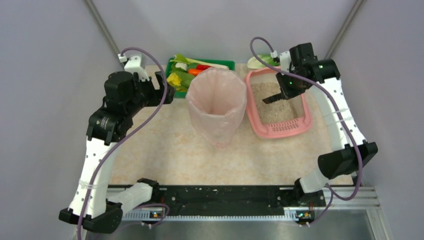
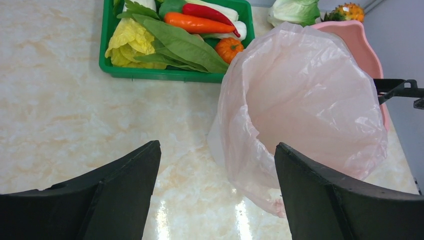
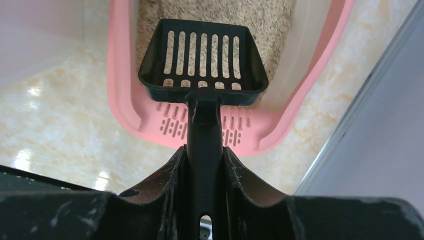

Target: Clean the litter box

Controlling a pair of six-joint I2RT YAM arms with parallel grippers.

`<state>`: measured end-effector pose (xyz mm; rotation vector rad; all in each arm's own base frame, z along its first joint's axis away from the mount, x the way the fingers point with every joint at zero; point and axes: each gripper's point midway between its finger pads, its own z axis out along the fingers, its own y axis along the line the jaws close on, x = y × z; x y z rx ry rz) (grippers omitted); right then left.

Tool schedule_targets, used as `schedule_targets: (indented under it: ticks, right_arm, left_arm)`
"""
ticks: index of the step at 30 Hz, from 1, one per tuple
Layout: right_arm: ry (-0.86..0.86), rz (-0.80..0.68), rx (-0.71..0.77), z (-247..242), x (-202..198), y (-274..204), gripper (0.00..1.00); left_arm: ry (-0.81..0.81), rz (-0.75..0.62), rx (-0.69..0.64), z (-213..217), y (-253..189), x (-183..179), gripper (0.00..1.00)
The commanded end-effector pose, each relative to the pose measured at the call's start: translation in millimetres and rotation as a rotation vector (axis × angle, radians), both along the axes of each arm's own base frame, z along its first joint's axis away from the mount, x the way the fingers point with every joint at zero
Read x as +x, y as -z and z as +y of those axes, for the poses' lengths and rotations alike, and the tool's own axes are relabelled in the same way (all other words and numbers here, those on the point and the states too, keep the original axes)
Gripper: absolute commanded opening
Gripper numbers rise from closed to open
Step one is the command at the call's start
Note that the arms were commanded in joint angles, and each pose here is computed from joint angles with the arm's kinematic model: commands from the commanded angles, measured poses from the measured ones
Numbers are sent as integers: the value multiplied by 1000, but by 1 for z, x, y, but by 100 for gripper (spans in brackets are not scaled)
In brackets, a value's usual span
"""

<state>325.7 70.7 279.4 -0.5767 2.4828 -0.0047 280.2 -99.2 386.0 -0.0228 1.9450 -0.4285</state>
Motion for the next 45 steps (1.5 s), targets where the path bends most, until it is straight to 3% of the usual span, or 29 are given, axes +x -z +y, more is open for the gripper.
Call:
schedule_targets:
  ticks: [1, 20, 45]
  right_arm:
    - [78, 73, -103, -24, -9, 14, 0]
    - [70, 289, -186, -30, 0, 116, 0]
    - [113, 80, -136, -20, 54, 209, 0]
  left_arm:
    - [8, -18, 20, -3, -1, 5, 89]
    - [10, 5, 22, -3, 11, 4, 89]
    - [-32, 8, 45, 5, 14, 6, 89]
